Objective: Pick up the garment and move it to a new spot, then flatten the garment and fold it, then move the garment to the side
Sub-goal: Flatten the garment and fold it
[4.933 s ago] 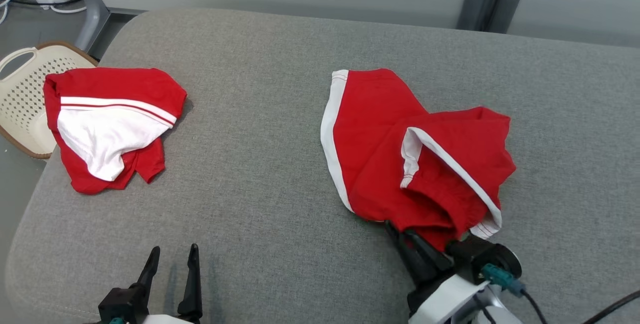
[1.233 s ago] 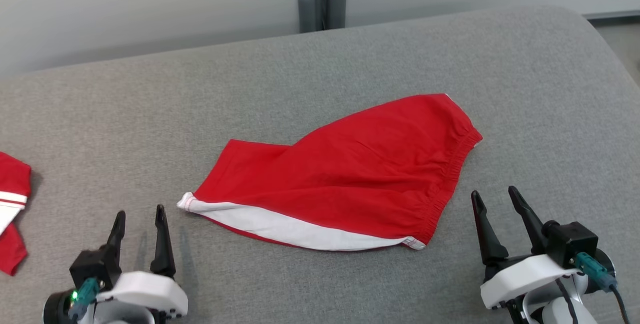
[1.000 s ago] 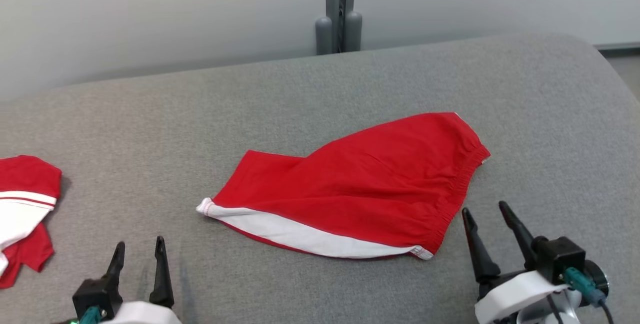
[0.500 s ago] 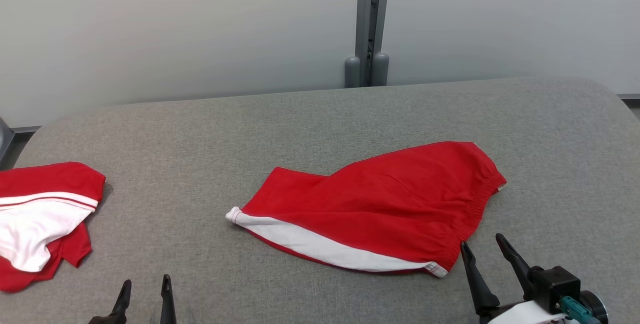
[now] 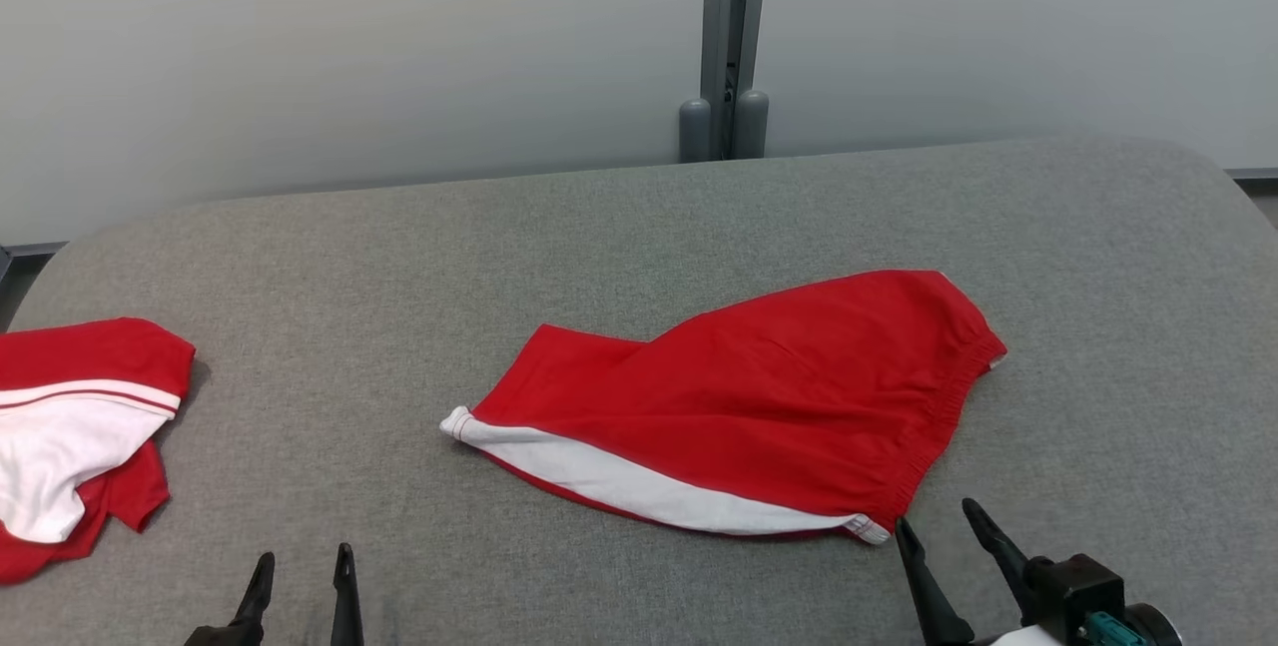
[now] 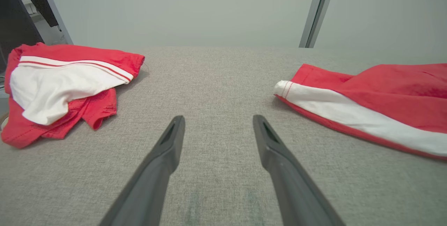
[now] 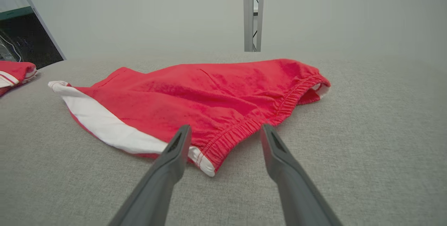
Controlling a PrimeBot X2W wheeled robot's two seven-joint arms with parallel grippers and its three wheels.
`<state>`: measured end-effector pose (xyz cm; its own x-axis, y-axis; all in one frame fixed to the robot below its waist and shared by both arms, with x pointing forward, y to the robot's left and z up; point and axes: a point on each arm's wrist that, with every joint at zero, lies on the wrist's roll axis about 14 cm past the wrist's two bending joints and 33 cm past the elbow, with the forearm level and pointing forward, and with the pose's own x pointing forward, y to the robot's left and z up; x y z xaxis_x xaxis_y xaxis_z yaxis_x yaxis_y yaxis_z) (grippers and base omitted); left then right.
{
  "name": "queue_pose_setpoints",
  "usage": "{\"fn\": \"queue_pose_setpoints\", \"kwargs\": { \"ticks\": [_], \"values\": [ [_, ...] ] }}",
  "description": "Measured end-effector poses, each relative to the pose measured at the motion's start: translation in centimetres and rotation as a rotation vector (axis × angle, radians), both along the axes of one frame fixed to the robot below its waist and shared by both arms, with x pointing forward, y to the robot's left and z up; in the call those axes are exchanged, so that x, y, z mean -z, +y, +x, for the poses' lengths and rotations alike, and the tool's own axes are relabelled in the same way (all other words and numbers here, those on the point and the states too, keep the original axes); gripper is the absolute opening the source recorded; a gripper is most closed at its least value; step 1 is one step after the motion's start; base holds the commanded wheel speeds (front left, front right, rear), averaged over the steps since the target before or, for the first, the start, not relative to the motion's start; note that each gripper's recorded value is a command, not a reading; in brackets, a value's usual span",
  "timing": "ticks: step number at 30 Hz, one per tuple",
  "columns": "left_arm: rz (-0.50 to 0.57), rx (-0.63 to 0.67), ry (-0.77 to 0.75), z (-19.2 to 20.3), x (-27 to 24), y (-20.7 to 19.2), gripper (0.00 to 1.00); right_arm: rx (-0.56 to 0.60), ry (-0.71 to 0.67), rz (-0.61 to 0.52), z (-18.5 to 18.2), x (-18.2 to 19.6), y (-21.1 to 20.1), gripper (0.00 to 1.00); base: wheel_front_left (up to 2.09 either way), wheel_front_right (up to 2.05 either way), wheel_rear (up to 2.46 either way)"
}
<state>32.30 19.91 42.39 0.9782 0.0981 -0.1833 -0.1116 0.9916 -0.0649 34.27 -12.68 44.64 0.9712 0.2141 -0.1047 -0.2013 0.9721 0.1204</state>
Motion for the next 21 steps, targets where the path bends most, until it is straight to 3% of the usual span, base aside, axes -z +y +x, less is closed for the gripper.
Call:
{"fn": "queue_pose_setpoints", "kwargs": {
  "ticks": [14, 16, 20, 21],
  "values": [
    [-0.031, 0.046, 0.038, 2.5, 1.3, -1.6, 1.0, -0.083, 0.149, -0.018, 0.5, 4.5, 2.3, 0.99, 0.0, 0.0, 0.0],
    [-0.032, 0.047, 0.042, 2.9, 1.4, -1.6, 1.0, -0.098, 0.162, -0.023, 0.8, 5.0, 2.6, 0.87, 0.0, 0.0, 0.0],
    [-0.034, 0.049, 0.053, 3.2, 1.8, -1.7, 1.0, -0.12, 0.183, -0.034, 1.1, 5.7, 3.0, 0.82, 0.0, 0.0, 0.0],
    [-0.035, 0.049, 0.058, 3.2, 2.0, -1.7, 1.0, -0.12, 0.187, -0.034, 1.1, 5.8, 3.0, 0.76, 0.0, 0.0, 0.0]
  ]
}}
